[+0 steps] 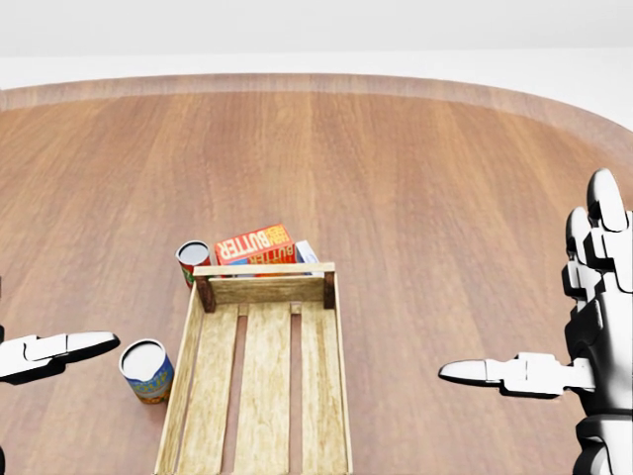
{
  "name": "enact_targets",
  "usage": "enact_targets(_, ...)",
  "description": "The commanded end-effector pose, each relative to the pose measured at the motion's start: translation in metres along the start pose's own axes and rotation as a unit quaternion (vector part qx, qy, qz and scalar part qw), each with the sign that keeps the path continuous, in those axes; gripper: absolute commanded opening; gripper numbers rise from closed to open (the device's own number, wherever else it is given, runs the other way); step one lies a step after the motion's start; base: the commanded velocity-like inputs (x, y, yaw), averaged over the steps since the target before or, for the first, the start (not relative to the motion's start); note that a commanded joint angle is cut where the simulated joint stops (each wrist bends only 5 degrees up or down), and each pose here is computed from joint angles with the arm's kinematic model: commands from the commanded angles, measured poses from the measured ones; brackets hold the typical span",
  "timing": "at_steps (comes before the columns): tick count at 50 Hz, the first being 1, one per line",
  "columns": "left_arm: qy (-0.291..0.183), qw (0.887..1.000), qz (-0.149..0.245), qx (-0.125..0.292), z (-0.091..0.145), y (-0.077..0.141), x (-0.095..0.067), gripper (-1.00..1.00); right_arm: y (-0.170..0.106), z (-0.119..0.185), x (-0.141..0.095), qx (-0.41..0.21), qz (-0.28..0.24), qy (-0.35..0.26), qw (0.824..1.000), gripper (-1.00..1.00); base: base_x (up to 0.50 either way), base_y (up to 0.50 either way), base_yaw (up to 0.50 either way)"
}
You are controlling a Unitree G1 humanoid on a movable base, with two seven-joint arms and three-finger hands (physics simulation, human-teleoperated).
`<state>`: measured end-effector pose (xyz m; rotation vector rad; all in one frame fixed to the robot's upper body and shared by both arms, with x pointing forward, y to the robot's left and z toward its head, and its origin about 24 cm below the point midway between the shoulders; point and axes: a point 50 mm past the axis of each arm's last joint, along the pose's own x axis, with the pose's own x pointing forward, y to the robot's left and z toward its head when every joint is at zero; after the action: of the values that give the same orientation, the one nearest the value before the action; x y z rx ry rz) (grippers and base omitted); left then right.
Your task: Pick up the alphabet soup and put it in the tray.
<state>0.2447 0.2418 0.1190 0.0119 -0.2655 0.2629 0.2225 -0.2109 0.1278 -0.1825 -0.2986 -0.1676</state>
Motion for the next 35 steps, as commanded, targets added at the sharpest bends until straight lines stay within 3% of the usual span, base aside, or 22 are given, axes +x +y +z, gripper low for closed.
enact_targets(1,0.001,1.000,-0.001,0.000,0.000,-0.001,-0.001,1.00,0.001,0.000,0.000,-0.007,0.003,0.001,1.000,1.00,0.50,0.25,0.00)
enact_targets(16,-0.001,1.000,-0.004,0.006,0.000,-0.001,-0.001,1.00,0.002,-0.003,-0.001,0.009,0.003,0.007,1.000,1.00,0.49,0.29,0.00)
enact_targets(25,-0.013,0.999,-0.031,0.030,0.006,-0.007,-0.003,1.00,-0.001,0.000,-0.003,0.020,-0.004,0.000,1.000,1.00,0.07,0.04,0.00)
enact_targets(30,-0.028,0.996,-0.067,0.057,0.014,-0.014,-0.005,1.00,-0.002,0.002,-0.003,0.021,-0.004,-0.004,1.000,1.00,0.00,0.00,0.00)
enact_targets(35,-0.026,0.973,-0.163,0.161,0.017,-0.028,-0.006,1.00,-0.002,0.004,-0.002,0.021,-0.003,-0.009,1.000,1.00,0.00,0.00,0.00)
